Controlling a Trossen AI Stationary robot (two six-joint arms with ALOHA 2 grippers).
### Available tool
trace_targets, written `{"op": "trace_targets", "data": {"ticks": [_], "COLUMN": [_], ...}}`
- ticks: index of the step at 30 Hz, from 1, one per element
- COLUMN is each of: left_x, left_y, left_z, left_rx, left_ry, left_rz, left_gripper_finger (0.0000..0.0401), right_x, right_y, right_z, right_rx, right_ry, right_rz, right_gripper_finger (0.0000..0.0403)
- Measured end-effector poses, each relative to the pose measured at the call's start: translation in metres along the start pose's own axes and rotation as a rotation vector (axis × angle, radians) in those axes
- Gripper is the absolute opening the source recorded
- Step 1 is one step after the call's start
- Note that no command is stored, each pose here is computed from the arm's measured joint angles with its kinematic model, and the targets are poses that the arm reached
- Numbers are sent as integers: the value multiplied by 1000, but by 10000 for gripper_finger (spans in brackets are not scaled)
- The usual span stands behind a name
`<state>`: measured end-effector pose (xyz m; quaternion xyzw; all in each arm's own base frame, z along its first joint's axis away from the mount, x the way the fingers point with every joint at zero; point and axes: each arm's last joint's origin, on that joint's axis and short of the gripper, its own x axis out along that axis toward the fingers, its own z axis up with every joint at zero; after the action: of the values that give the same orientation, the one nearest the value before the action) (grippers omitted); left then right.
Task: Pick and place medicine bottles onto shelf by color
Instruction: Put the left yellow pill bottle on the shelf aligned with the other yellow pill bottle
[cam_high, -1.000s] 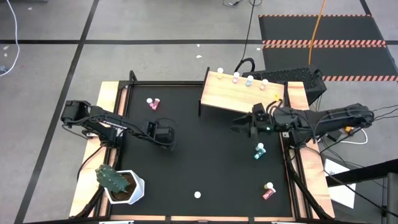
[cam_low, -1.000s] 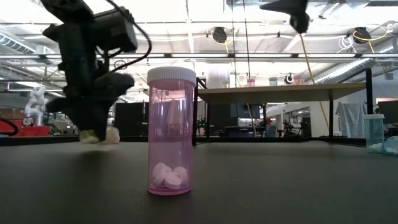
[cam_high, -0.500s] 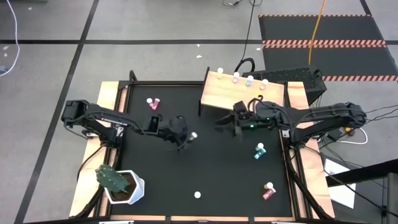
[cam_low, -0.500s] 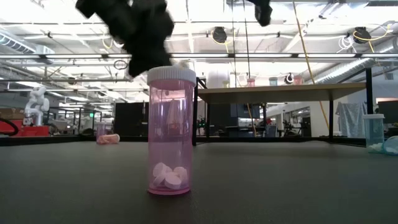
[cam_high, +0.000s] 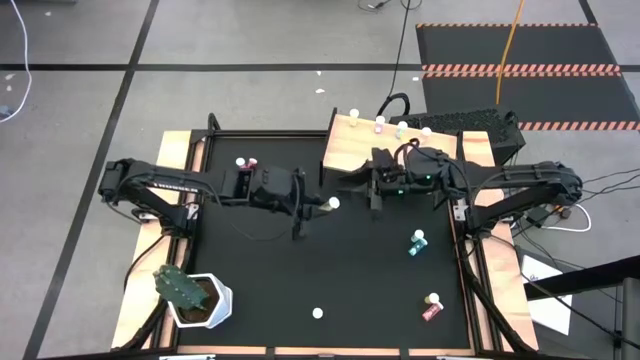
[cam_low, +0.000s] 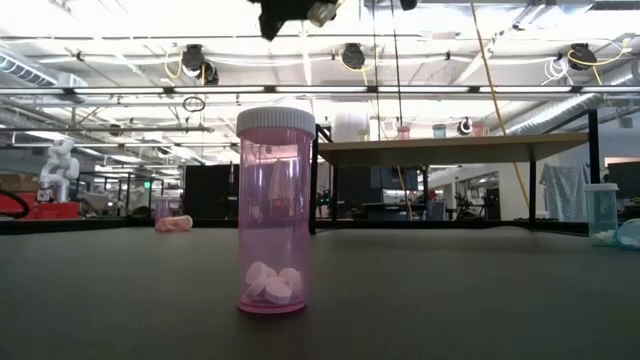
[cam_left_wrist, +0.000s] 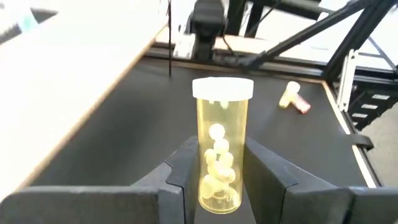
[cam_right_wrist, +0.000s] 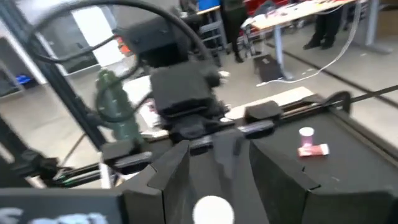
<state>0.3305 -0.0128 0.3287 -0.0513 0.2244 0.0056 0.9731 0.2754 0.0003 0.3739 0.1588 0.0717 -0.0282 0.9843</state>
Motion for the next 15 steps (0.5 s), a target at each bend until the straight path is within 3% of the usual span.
{"op": "trace_targets", "data": {"ticks": [8, 15], "left_x": [-7, -17], "left_y": [6, 16], "left_z": [21, 44], "left_rx": [67, 5], "left_ry": [-73, -290], "left_rz": [18, 29], "left_gripper_finger": [106, 106], "right_x": [-1, -18], "right_y": [-1, 7], "right_z": [0, 10], "right_rx": [-48, -87], "right_ry": [-5, -75], "right_rz": [-37, -30], "right_gripper_finger": [163, 176]}}
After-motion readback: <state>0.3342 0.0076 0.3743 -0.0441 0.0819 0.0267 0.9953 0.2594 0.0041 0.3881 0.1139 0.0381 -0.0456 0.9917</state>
